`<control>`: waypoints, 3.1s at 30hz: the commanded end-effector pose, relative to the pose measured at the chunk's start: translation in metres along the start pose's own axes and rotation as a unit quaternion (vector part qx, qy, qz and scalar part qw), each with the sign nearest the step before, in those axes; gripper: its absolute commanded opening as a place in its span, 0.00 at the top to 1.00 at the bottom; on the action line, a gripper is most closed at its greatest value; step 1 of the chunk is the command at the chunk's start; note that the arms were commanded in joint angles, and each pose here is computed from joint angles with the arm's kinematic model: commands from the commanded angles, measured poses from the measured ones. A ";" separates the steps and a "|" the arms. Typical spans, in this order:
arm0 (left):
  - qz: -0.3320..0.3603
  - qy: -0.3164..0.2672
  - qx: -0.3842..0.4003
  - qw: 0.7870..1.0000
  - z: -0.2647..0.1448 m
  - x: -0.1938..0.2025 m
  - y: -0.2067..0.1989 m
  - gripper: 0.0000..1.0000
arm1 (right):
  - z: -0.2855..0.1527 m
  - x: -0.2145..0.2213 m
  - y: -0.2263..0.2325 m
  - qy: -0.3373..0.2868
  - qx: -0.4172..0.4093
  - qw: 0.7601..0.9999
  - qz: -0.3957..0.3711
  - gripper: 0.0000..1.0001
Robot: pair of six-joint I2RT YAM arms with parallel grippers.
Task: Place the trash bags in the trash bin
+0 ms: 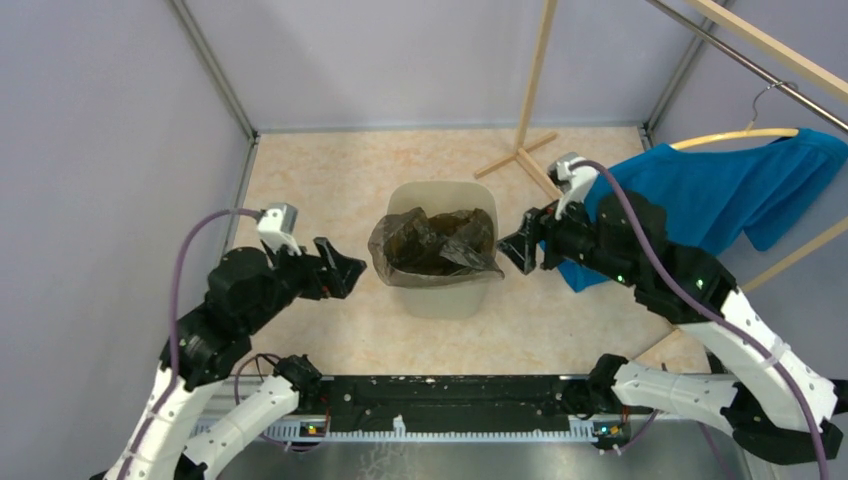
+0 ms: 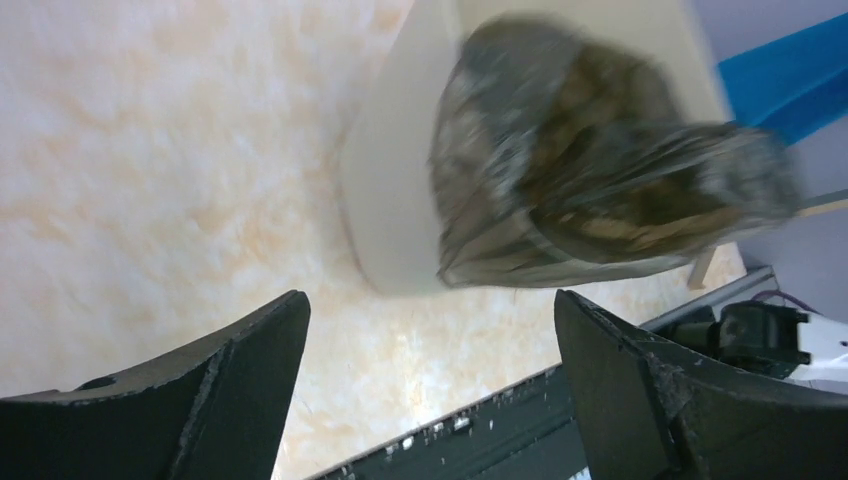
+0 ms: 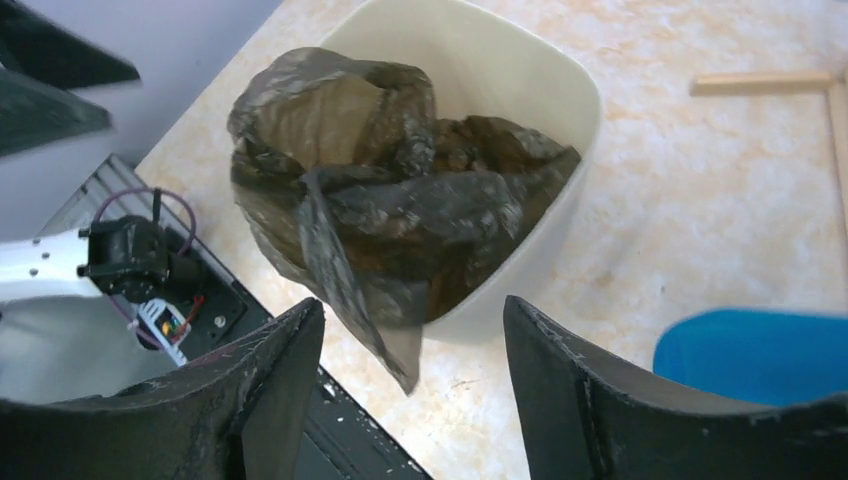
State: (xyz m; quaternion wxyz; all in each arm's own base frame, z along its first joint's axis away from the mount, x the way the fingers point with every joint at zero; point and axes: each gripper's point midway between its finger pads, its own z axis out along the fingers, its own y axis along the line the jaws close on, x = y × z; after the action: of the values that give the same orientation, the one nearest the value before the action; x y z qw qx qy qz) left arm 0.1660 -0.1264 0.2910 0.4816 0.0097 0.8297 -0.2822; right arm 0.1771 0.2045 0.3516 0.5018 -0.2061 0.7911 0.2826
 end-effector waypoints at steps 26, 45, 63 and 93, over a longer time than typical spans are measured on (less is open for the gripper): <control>0.240 0.033 0.051 0.969 0.106 -0.073 -0.050 0.11 | 0.094 -0.003 0.061 0.081 0.017 0.980 -0.183 0.19; 0.250 0.057 0.117 0.959 0.123 -0.052 -0.083 0.28 | 0.104 0.001 0.062 0.078 -0.036 0.987 -0.135 0.64; 0.240 0.023 0.006 0.970 0.118 -0.067 -0.050 0.73 | 0.079 -0.007 0.025 0.028 0.026 0.995 -0.095 1.00; 0.044 -0.092 -0.111 0.989 0.138 -0.093 0.028 1.00 | 0.084 -0.003 -0.119 -0.160 0.188 0.965 0.089 1.00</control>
State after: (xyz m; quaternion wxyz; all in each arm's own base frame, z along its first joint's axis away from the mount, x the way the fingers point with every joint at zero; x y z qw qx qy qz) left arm 0.3177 -0.1337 0.2871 0.5473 -0.0130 0.8300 -0.1069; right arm 0.2917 0.1636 0.2733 0.5900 -0.0158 0.7912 0.1604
